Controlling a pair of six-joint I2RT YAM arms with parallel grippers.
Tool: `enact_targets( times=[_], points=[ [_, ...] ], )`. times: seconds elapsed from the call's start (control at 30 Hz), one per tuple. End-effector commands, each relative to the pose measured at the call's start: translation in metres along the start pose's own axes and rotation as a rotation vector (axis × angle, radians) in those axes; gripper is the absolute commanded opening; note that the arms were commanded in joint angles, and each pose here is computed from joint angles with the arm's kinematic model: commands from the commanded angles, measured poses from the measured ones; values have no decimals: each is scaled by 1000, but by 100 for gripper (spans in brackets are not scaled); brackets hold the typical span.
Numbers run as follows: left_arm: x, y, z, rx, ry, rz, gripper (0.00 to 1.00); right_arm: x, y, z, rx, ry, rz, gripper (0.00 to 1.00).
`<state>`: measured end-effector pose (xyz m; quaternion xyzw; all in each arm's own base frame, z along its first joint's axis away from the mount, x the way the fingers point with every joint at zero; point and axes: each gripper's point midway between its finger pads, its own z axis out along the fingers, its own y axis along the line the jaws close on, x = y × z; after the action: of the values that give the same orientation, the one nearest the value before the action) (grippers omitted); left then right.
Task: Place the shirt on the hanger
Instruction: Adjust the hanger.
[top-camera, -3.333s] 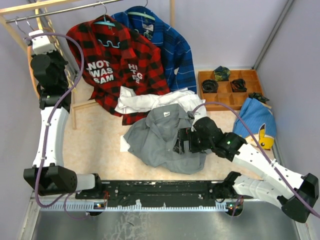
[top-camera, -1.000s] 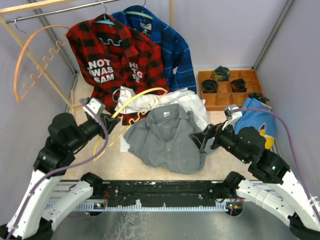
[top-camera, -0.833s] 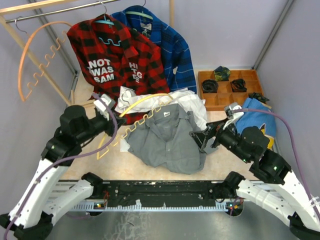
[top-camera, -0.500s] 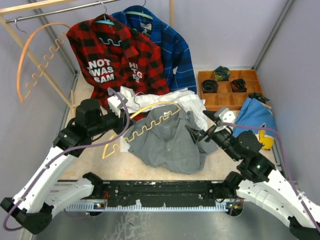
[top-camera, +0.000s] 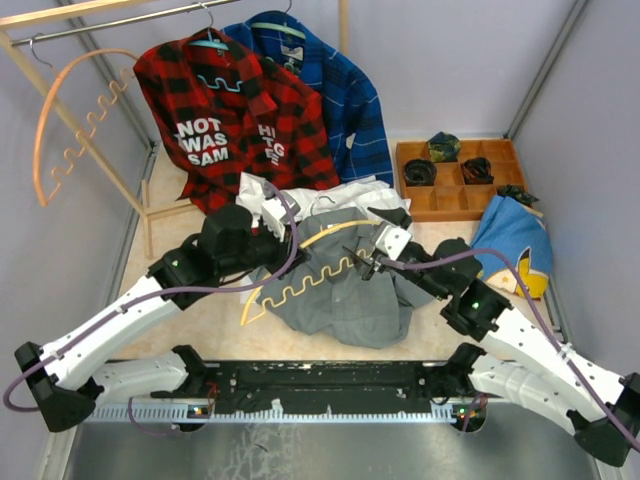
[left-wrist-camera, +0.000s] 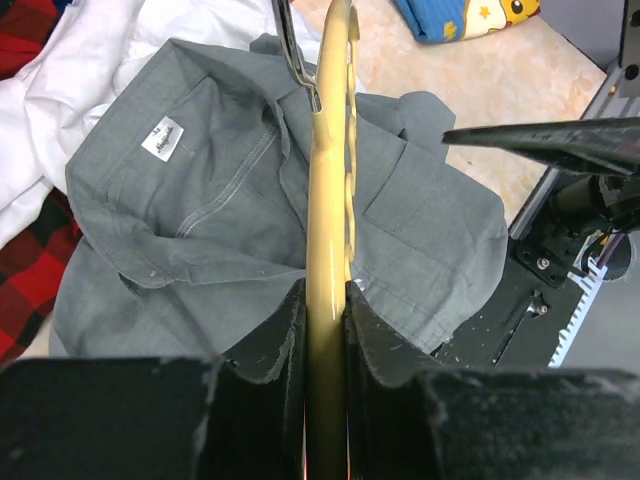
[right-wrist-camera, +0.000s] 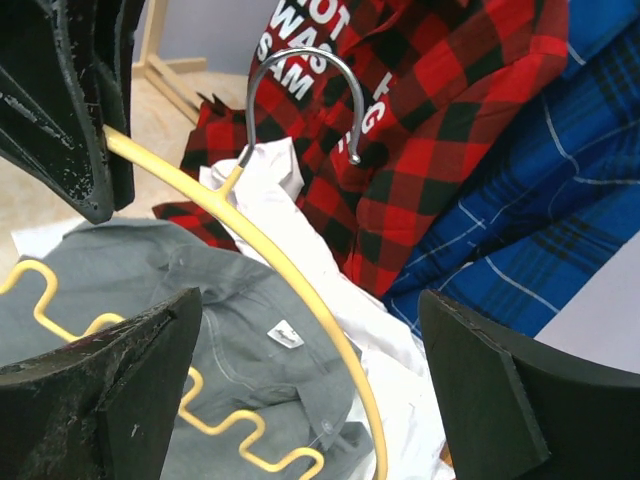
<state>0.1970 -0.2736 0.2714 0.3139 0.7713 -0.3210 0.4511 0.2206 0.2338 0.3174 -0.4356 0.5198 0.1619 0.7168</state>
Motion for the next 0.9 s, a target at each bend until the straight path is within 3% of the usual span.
enact_targets(
  times=[0.0, 0.23, 0.57, 0.7, 0.87],
  points=[
    [-33, -13, 3, 5, -113, -26, 0, -10, -3, 9, -18, -43, -153, 87],
    [-29, -34, 4, 63, -72, -9, 0, 13, -8, 24, -35, 58, -307, 79],
    [-30, -46, -8, 102, -62, -5, 2, 6, -16, 33, -17, 51, -365, 30],
    [-41, -55, -18, 146, -106, -15, 17, 4, -22, 39, -8, 58, -414, 8],
    [-62, -66, -36, 189, -165, -15, 44, -2, -29, 42, 18, 43, -473, 3]
  ],
)
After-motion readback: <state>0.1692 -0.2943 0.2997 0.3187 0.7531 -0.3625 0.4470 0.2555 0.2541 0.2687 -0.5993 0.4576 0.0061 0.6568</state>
